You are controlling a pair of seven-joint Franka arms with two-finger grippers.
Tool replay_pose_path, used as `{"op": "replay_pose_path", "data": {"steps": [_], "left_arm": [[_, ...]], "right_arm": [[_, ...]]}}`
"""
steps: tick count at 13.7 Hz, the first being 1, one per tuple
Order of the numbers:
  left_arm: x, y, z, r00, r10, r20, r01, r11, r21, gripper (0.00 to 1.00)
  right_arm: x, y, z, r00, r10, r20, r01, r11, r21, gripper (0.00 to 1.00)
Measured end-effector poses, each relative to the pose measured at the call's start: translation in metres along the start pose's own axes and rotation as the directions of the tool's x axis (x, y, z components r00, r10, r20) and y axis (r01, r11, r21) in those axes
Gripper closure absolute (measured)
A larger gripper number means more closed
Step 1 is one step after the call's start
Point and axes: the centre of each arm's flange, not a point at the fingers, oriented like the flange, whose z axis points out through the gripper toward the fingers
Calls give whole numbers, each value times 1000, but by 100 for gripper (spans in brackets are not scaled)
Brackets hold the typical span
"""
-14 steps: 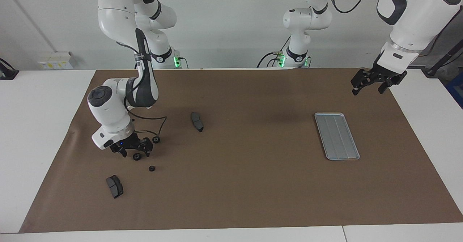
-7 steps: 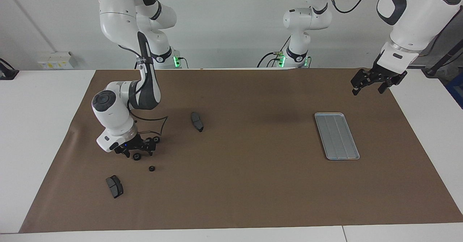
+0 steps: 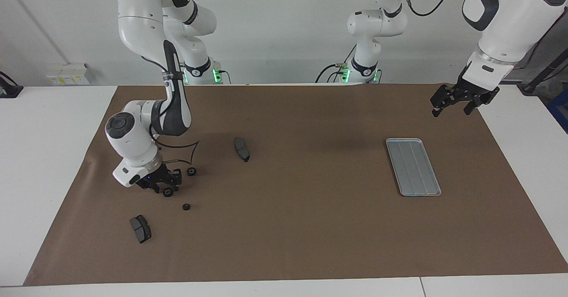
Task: Pick bearing gear from pile to tray
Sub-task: 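Close the right gripper on the gear and lift it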
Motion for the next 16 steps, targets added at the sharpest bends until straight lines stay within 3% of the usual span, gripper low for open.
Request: {"op": "replay_pose_path", "data": {"steps": [10, 13, 15, 16], "left_arm": [[0, 0, 0, 1000, 0, 0, 0, 1000, 0, 0], [0, 0, 0, 1000, 0, 0, 0, 1000, 0, 0], [0, 0, 0, 1000, 0, 0, 0, 1000, 0, 0], [0, 0, 0, 1000, 0, 0, 0, 1000, 0, 0]], "right_arm": [[-1, 1, -1, 1000, 2, 0, -2, 1000, 0, 46], [0, 1, -2, 1000, 1, -2, -1, 1000, 0, 53], [0, 1, -3, 1000, 1, -4, -1, 1000, 0, 68], [0, 1, -3, 1000, 1, -4, -1, 1000, 0, 68]]}}
